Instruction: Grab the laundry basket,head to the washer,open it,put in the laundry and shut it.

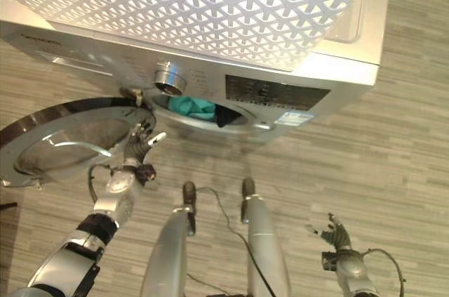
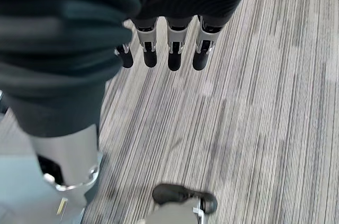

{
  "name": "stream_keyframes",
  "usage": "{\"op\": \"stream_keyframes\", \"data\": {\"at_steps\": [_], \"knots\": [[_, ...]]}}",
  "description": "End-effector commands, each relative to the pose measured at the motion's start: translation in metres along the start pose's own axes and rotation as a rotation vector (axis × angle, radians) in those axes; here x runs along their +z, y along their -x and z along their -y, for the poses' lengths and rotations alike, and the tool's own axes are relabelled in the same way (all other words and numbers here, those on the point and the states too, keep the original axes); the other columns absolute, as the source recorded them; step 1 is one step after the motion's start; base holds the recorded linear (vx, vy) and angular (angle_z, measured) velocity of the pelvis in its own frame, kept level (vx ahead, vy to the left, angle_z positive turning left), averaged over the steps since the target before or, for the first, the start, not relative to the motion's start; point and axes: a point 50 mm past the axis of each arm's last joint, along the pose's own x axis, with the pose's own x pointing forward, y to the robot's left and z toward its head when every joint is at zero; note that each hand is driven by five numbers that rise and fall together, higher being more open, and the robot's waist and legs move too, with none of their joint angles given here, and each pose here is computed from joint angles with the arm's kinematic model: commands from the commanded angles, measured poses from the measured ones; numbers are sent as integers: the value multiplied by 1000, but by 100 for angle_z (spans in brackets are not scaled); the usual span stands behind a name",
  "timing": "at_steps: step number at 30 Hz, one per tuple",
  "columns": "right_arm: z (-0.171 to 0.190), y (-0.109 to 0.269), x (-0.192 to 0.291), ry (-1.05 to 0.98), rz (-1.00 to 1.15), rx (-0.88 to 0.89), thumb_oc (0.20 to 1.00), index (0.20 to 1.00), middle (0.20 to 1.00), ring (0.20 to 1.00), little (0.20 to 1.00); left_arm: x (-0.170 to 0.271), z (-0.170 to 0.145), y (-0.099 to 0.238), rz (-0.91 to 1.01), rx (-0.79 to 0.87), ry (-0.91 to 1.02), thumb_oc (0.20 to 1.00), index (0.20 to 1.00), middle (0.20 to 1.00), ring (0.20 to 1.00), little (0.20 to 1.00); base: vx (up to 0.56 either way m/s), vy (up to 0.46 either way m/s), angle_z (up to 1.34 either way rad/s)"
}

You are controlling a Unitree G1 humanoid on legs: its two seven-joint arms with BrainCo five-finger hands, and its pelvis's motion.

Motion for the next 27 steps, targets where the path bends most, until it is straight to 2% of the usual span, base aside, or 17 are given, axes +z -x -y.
{"op": "stream_keyframes", "data": {"at_steps": [1, 6, 11, 12, 20, 26, 27], "knots": [[26, 3, -3, 45, -3, -62, 1000, 1000, 1000, 1000, 1000, 30, 7, -10, 125, -34, 33, 1000, 1000, 1000, 1000, 1000, -9, 11, 7], [32, 4, -12, 81, -60, -69, 1000, 1000, 1000, 1000, 1000, -10, 0, 6, -5, -47, 85, 1000, 1000, 1000, 1000, 1000, 25, 28, -5], [39, 10, -29, 83, -129, -84, 1000, 1000, 1000, 1000, 1000, -17, -21, 20, 0, -30, 11, 1000, 1000, 1000, 1000, 1000, 72, 28, 6], [42, 15, -39, 97, -166, -84, 1000, 1000, 1000, 1000, 1000, -3, -35, 24, 60, -28, -56, 1000, 1000, 1000, 1000, 1000, 74, 44, 15], [39, 36, -83, 111, -350, -26, 1000, 1000, 1000, 1000, 1000, 43, -89, 35, 186, 14, -318, 1000, 1000, 1000, 1000, 1000, 77, 47, 20], [33, 41, -92, 125, -382, 19, 1000, 1000, 1000, 1000, 1000, 61, -122, 36, 184, 120, -460, 1000, 1000, 1000, 1000, 1000, 55, 72, 4], [32, 41, -92, 151, -390, 37, 1000, 1000, 1000, 1000, 1000, 66, -144, 36, 141, 184, -541, 1000, 1000, 1000, 1000, 1000, 30, 52, -6]]}}
